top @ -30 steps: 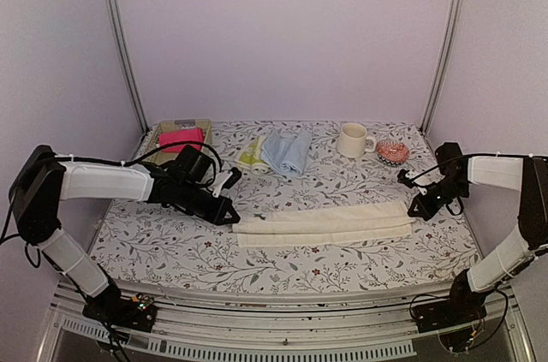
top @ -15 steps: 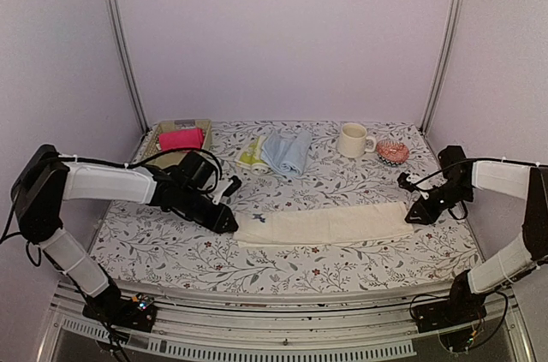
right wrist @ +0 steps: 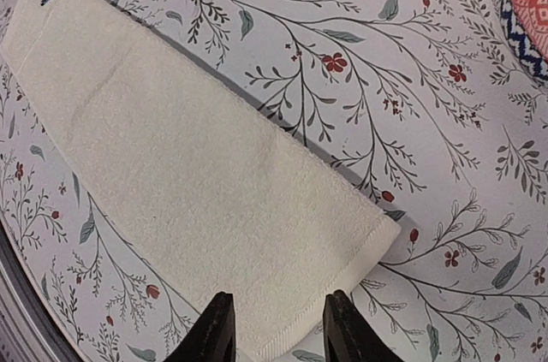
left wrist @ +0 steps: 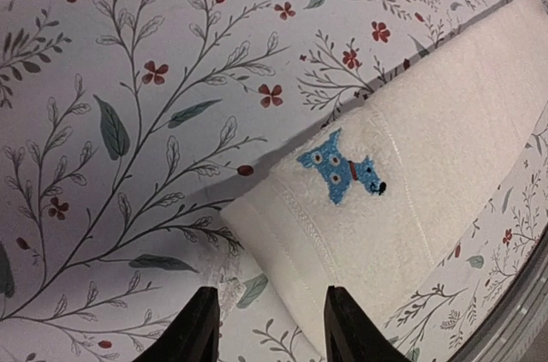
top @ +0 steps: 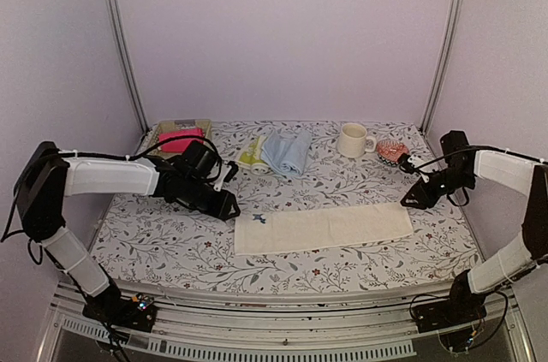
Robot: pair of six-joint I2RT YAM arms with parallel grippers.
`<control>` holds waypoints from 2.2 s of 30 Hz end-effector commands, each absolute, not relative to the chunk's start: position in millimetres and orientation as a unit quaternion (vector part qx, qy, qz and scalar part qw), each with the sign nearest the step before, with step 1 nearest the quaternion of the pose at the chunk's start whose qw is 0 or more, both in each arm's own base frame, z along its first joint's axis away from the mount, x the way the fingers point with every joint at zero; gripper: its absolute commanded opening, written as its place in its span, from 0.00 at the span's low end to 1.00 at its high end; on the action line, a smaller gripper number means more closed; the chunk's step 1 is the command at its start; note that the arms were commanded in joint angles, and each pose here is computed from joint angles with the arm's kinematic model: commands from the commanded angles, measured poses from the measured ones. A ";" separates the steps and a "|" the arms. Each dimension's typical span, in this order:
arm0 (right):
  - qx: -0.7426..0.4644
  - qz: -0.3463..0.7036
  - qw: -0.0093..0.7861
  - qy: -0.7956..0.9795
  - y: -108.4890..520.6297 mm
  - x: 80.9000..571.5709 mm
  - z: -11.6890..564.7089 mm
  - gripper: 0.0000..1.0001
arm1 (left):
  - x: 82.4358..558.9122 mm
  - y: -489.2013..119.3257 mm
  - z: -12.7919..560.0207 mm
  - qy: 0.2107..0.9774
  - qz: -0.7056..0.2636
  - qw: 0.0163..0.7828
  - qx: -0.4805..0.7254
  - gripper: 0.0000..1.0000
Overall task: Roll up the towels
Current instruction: Fold the towel at the center of the board, then move the towel to the center of the board.
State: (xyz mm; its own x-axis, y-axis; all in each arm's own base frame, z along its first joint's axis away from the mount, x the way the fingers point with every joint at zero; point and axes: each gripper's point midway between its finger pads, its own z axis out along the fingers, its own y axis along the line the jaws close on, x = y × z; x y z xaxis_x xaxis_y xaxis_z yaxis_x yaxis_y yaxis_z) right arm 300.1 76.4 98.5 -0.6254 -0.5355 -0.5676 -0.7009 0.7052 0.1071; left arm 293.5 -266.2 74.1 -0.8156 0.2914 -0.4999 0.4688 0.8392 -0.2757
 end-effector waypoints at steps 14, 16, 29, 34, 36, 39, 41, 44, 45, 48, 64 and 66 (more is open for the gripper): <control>-0.296 0.184 0.192 0.917 74.7 343.6 54.9 0.33 | 306.8 -271.5 32.8 0.941 -0.269 0.160 0.129 0.39; -0.294 0.189 0.193 0.917 76.1 347.8 55.6 0.32 | 307.9 -275.2 31.9 0.939 -0.275 0.156 0.132 0.34; -0.260 0.169 0.136 0.941 66.8 353.4 12.5 0.22 | 327.6 -268.0 56.9 0.933 -0.277 0.199 0.114 0.00; -0.252 0.160 0.127 0.946 62.9 353.9 3.3 0.22 | 340.6 -258.3 41.9 0.939 -0.262 0.200 0.101 0.00; -0.250 0.154 0.125 0.948 61.6 354.4 1.3 0.22 | 347.2 -254.7 30.6 0.943 -0.253 0.195 0.094 0.00; -0.248 0.144 0.127 0.949 58.5 356.6 0.6 0.21 | 354.3 -249.6 16.3 0.948 -0.246 0.185 0.080 0.00; -0.247 0.139 0.129 0.950 56.9 358.3 1.0 0.21 | 357.6 -246.2 12.6 0.949 -0.243 0.187 0.069 0.00; -0.244 0.137 0.135 0.951 56.5 362.0 4.2 0.21 | 359.0 -245.2 12.9 0.950 -0.242 0.188 0.064 0.00; -0.244 0.139 0.141 0.949 57.7 363.7 8.3 0.22 | 358.7 -245.5 14.8 0.949 -0.244 0.188 0.065 0.00; -0.252 0.172 0.167 0.938 71.2 367.6 36.0 0.23 | 357.6 -246.2 26.2 0.946 -0.250 0.194 0.067 0.06; -0.227 0.090 0.390 0.888 58.4 372.2 207.2 1.00 | 341.8 -268.7 93.9 0.920 -0.269 0.247 0.140 0.23; -0.238 0.121 0.353 0.897 66.7 360.0 187.6 0.99 | 331.1 -289.1 93.3 0.910 -0.284 0.244 0.178 0.19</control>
